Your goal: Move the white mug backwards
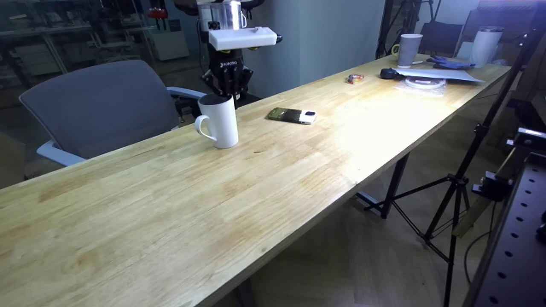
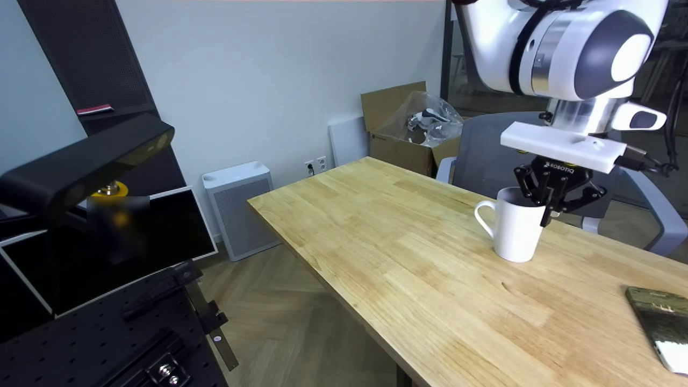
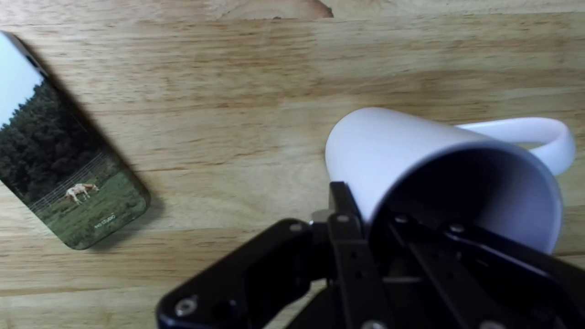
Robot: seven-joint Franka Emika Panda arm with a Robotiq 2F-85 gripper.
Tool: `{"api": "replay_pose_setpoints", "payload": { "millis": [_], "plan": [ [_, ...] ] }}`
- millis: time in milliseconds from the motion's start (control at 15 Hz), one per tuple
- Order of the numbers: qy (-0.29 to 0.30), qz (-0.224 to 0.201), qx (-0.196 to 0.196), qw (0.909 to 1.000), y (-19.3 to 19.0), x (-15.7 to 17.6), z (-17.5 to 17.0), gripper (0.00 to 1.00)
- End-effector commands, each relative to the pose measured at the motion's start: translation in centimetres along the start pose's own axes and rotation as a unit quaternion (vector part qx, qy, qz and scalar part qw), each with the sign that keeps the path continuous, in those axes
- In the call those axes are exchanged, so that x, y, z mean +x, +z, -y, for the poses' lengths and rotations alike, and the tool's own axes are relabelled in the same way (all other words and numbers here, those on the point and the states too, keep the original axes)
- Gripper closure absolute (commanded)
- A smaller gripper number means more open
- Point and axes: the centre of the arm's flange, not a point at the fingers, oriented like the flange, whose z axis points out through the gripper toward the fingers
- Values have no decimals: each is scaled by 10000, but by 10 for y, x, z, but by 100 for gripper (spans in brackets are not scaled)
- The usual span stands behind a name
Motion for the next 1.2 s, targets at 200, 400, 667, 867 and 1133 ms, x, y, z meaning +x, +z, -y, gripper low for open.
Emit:
{"api": "replay_pose_setpoints", "payload": {
  "millis": [200, 400, 667, 867, 1133],
  "plan": [
    [192, 88, 206, 9996, 0, 13, -3, 97],
    [149, 106, 13, 9998, 0, 14, -1, 62],
    [85, 101, -201, 9997, -4, 16, 4, 37],
    [5, 45, -362, 9993, -11, 20, 9, 17],
    [-66, 13, -522, 9986, -21, 25, 17, 0]
  ]
}}
